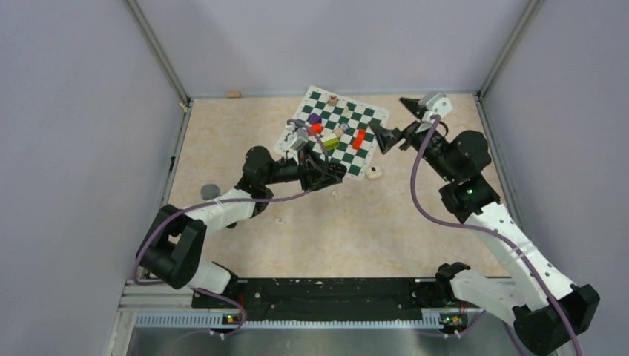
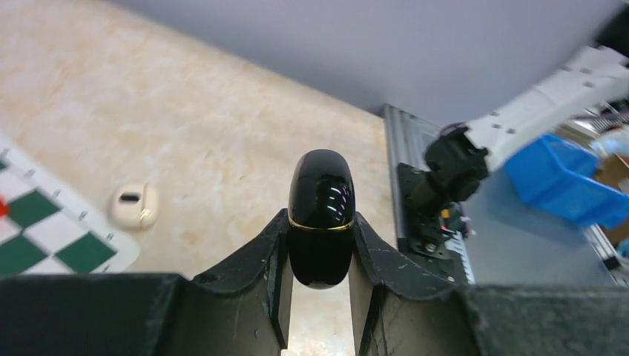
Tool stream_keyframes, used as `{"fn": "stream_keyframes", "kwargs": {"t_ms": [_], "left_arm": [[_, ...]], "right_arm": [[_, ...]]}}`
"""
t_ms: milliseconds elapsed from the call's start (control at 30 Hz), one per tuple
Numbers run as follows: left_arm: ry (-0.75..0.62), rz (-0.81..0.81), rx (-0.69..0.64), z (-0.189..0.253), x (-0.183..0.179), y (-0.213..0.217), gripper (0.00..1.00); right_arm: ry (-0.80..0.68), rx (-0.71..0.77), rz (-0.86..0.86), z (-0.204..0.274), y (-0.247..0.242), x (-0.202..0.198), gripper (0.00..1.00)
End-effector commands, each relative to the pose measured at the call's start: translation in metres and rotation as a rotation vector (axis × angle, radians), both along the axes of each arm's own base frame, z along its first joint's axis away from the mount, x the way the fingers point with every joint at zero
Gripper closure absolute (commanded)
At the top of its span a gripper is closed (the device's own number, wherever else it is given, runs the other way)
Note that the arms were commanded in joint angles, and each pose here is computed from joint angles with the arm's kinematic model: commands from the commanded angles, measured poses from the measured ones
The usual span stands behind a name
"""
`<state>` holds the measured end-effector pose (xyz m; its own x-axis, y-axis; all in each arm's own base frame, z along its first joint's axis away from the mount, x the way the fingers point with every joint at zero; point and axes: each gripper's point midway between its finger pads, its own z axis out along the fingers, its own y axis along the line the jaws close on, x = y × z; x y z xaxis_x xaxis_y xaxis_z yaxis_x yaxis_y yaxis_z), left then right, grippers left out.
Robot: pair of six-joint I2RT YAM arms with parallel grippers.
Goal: Insert the wireless bluetooth earbuds into the charging case
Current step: Close the charging case, then place the charging case at the center of the board.
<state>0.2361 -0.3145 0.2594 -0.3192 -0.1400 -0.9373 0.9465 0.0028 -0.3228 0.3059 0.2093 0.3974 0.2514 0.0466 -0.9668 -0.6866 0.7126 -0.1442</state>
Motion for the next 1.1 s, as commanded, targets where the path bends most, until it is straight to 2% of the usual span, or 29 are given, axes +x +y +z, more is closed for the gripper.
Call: {"fn": "stream_keyframes", "kwargs": {"t_ms": [0,133,267,433,600,767,900,1067], "left_arm": [[0.139,0.241,0.167,-0.056,0.057,-0.009,1.00],[0.222,0.306,0.374,-0.111,0.069,-0.027,1.00],[0.327,0.332,0.532,-0.156,0.070,-0.047,1.00],[0.482,0.344,0.617,-0.195,0.069,-0.063,1.00],[0.540,0.362,0.683,-0.227,0.062,-0.066,0.98],[0.583,0.338,0.724,-0.238,0.057,-0.074,0.92],[0.600,0.313,0.737,-0.241,0.050,-0.081,0.82],[0.602,0.301,0.737,-0.240,0.046,-0.084,0.57]], "right_arm": [[-0.083,-0.059,-0.595,0.013,-0.112,0.031,0.01],[-0.126,0.014,-0.709,0.006,-0.148,0.027,0.01],[-0.142,0.008,-0.749,0.002,-0.158,0.027,0.01],[-0.157,0.001,-0.730,-0.007,-0.157,0.025,0.01],[-0.167,-0.003,-0.711,-0.013,-0.154,0.025,0.01],[-0.161,-0.006,-0.666,-0.019,-0.146,0.026,0.01],[-0.160,-0.004,-0.656,-0.020,-0.144,0.026,0.01],[-0.162,-0.003,-0.655,-0.020,-0.144,0.026,0.01]]}}
